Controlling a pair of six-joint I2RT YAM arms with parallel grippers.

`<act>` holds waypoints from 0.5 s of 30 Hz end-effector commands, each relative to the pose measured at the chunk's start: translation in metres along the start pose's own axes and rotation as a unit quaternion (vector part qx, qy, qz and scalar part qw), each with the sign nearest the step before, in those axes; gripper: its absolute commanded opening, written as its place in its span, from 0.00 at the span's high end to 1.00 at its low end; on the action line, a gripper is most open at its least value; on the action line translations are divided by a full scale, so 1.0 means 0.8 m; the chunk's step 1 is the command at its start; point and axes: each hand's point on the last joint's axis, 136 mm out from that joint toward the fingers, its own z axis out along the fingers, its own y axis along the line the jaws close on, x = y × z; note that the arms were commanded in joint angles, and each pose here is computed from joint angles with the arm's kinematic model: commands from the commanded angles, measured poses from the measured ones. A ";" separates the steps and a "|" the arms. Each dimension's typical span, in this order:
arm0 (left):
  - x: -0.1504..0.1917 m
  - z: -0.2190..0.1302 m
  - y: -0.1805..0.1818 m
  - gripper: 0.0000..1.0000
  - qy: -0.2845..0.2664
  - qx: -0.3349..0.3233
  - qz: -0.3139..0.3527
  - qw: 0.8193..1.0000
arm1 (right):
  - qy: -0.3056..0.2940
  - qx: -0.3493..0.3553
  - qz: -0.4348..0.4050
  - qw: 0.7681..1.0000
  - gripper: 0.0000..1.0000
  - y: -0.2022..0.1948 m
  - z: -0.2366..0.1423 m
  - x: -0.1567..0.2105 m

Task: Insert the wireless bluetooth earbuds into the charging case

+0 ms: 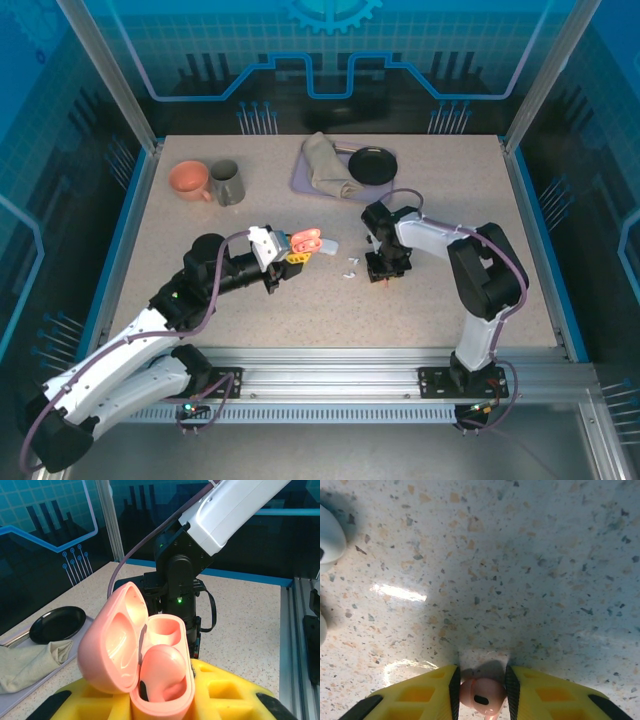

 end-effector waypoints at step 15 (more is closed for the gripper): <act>0.001 -0.005 -0.002 1.00 -0.001 -0.005 0.013 1.000 | 0.071 0.026 -0.032 0.997 0.67 0.004 0.019 0.021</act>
